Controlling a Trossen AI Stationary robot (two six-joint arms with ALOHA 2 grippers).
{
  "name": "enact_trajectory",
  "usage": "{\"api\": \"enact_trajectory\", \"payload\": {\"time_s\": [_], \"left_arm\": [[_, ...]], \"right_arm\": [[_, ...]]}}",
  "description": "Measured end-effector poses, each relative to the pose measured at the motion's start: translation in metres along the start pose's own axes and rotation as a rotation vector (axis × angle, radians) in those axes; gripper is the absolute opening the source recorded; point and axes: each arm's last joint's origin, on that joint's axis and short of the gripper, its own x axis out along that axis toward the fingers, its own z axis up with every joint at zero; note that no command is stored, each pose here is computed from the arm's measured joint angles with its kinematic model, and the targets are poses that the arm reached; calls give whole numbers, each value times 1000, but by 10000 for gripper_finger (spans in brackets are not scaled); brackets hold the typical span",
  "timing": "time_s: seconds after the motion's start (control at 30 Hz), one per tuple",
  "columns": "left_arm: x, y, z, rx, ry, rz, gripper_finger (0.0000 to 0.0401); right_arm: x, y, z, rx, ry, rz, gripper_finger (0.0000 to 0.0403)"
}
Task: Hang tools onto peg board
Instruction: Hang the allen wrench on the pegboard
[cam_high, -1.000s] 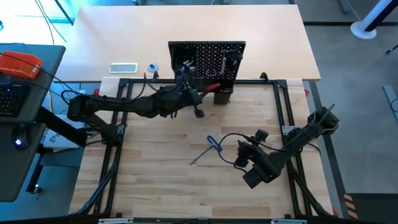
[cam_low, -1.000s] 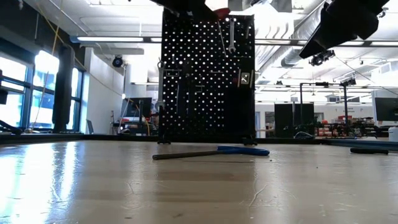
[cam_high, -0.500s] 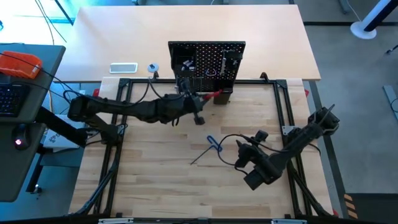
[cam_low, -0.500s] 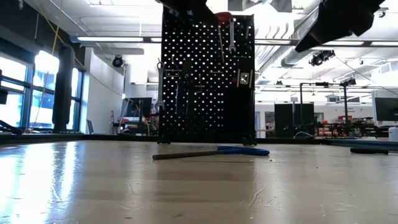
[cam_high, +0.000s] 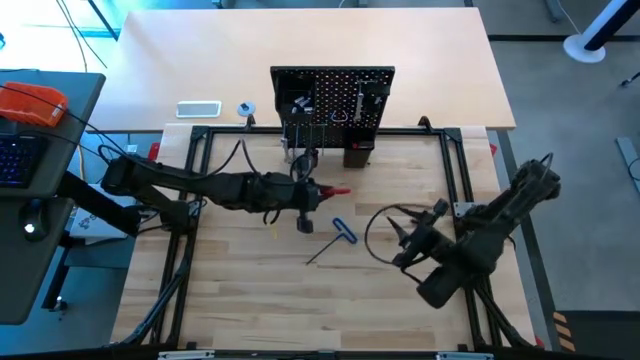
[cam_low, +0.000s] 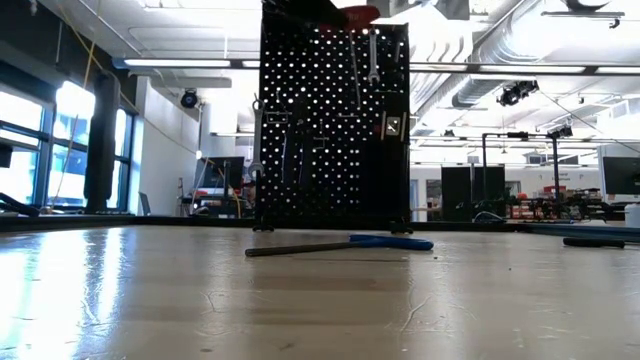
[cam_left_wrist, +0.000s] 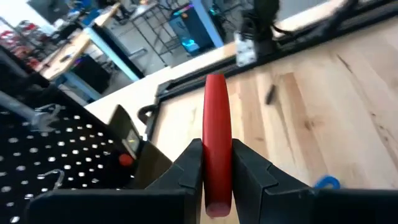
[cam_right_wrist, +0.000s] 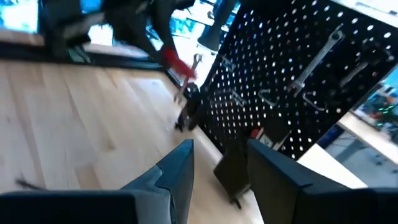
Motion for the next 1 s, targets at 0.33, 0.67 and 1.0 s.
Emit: {"api": "enact_trajectory", "payload": {"time_s": [0.33, 0.67, 1.0], "left_arm": [[-5, -12, 2, 29, -6, -81, 43], [-7, -17, 2, 36, -14, -153, 43], [-7, -18, 2, 35, -24, -167, 43]], "right_arm": [[17, -19, 53, -19, 22, 330, 140], [60, -37, 69, 0, 45, 564, 140], [98, -13, 59, -76, 126, 574, 140]]}}
